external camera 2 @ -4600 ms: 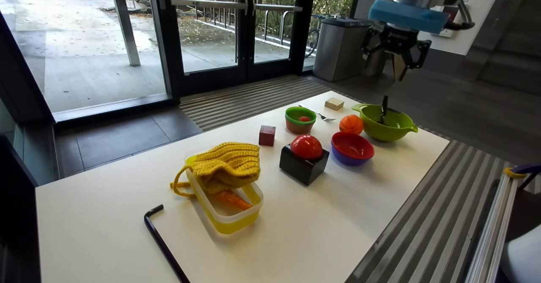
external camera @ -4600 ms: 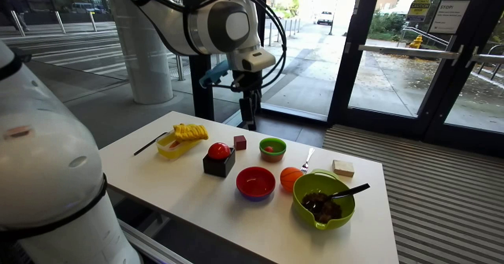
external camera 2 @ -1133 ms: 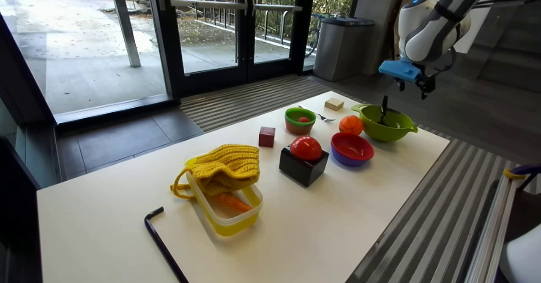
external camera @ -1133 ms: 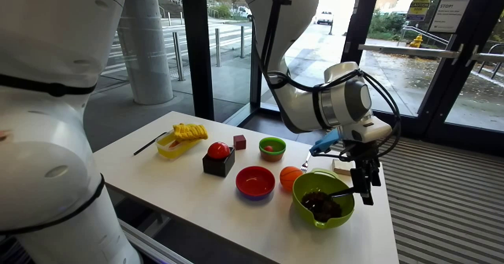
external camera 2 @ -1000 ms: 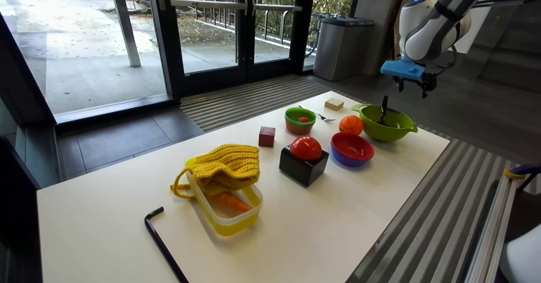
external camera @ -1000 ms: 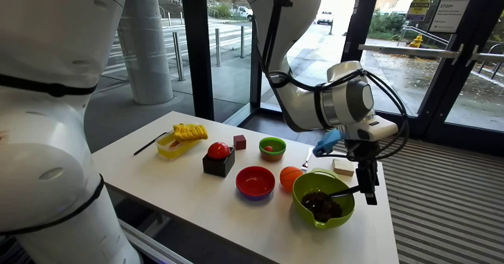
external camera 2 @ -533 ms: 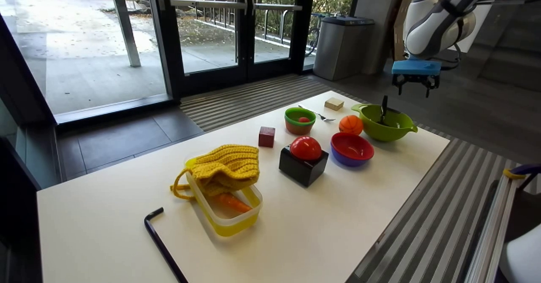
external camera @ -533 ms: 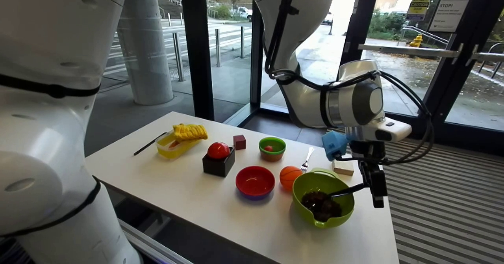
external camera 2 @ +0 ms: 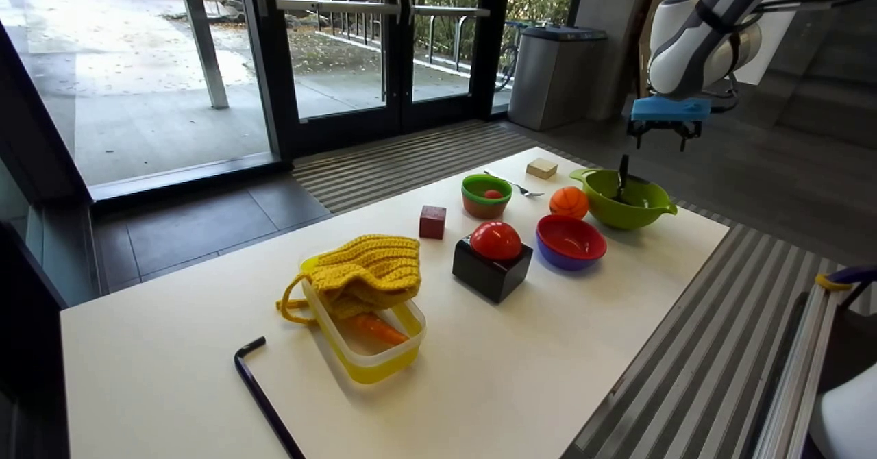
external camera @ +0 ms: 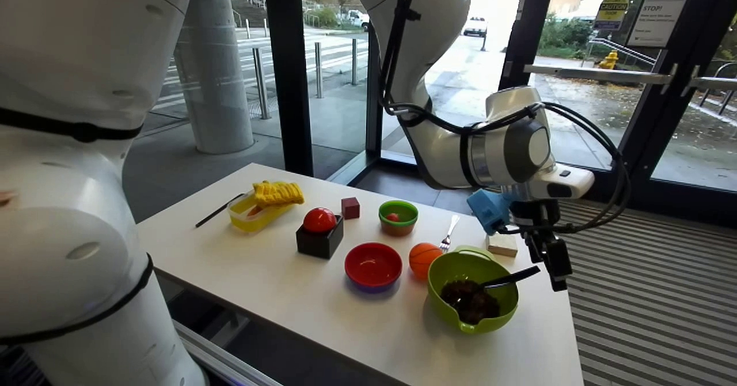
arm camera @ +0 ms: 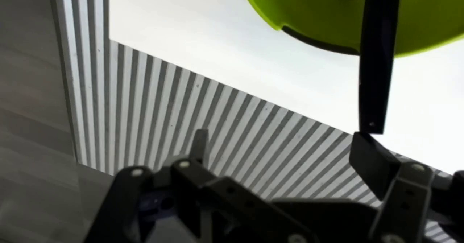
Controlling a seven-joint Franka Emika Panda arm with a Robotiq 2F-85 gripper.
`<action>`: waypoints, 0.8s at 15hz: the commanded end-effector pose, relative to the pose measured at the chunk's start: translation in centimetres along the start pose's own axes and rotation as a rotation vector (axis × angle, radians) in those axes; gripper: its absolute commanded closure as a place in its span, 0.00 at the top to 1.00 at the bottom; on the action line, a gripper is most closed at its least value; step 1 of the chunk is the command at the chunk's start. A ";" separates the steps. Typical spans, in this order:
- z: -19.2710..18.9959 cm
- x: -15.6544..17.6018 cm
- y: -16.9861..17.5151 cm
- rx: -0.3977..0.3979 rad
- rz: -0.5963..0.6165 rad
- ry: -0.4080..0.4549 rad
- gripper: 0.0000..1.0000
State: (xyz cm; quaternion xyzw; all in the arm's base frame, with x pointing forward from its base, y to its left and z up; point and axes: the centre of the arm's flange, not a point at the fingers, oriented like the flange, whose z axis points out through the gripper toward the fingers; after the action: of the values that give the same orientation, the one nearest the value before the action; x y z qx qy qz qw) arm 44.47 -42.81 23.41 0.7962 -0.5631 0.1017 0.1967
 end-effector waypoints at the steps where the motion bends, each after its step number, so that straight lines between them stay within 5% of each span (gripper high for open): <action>1: -0.4 0.1 -0.2 0.080 -0.146 0.053 1.00; 12: 2.2 -1.1 -1.0 0.238 -0.397 -0.147 1.00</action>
State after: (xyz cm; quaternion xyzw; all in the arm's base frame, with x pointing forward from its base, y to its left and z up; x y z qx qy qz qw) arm 45.08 -41.64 21.10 0.9051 -0.4081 0.0822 0.0862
